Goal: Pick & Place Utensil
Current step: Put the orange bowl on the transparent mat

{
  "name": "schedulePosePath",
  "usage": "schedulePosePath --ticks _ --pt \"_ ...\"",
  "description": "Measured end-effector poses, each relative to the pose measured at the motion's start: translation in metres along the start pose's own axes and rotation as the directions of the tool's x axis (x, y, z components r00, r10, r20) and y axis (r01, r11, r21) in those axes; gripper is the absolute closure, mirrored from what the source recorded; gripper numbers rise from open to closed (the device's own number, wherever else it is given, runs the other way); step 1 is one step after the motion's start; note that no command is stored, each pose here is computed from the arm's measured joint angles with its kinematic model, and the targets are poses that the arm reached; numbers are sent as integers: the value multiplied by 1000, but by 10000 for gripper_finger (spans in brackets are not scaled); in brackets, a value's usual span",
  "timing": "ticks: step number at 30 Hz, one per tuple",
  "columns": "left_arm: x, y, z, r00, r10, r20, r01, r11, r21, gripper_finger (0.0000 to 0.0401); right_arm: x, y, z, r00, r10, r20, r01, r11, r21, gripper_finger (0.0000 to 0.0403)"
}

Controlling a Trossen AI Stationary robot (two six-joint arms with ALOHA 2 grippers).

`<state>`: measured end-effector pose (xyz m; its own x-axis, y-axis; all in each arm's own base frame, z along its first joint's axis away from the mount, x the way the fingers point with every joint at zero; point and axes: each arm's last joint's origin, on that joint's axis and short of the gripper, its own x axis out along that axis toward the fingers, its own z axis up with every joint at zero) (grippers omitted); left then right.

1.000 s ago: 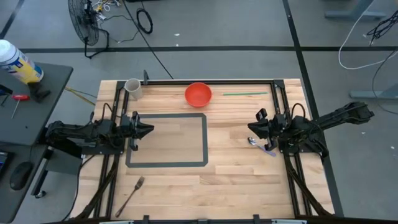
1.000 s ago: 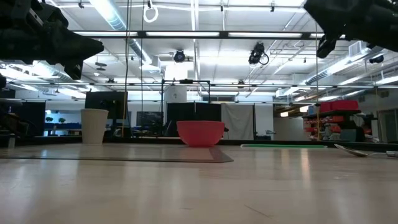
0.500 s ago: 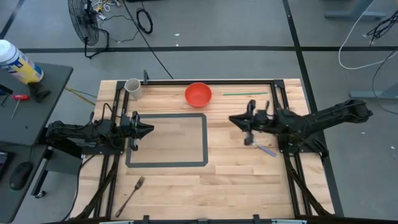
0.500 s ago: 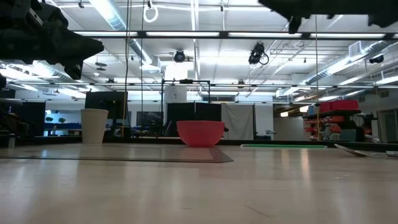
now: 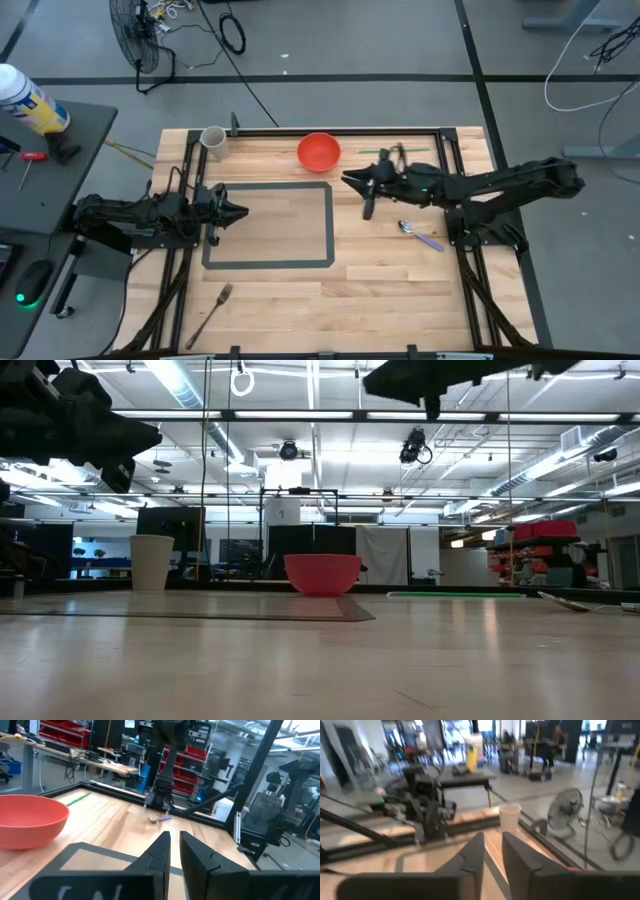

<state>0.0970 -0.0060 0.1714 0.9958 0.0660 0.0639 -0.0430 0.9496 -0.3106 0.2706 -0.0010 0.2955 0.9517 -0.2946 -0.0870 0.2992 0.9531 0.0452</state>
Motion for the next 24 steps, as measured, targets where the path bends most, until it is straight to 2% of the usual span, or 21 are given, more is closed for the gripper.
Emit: schedulePosePath --ticks 6,13,18,22,24 --pt "0 -1 -1 1000 -21 -14 21 1000 -23 355 39 5 -3 989 -62 -131 56 997 -54 255" --pt "0 0 -1 1000 -20 -18 20 1000 -14 355 82 -13 -24 960 -78 -271 45 991 -124 198" --pt "0 0 -1 1000 4 -11 -4 1000 29 355 110 -38 -43 870 -134 -475 53 982 -180 185" --pt "0 1 -1 999 33 -2 -33 998 57 355 134 -50 -54 810 -153 -566 13 970 -244 190" --pt "0 1 0 999 39 4 -39 998 56 355 145 -56 -61 785 -146 -601 -5 970 -243 194"
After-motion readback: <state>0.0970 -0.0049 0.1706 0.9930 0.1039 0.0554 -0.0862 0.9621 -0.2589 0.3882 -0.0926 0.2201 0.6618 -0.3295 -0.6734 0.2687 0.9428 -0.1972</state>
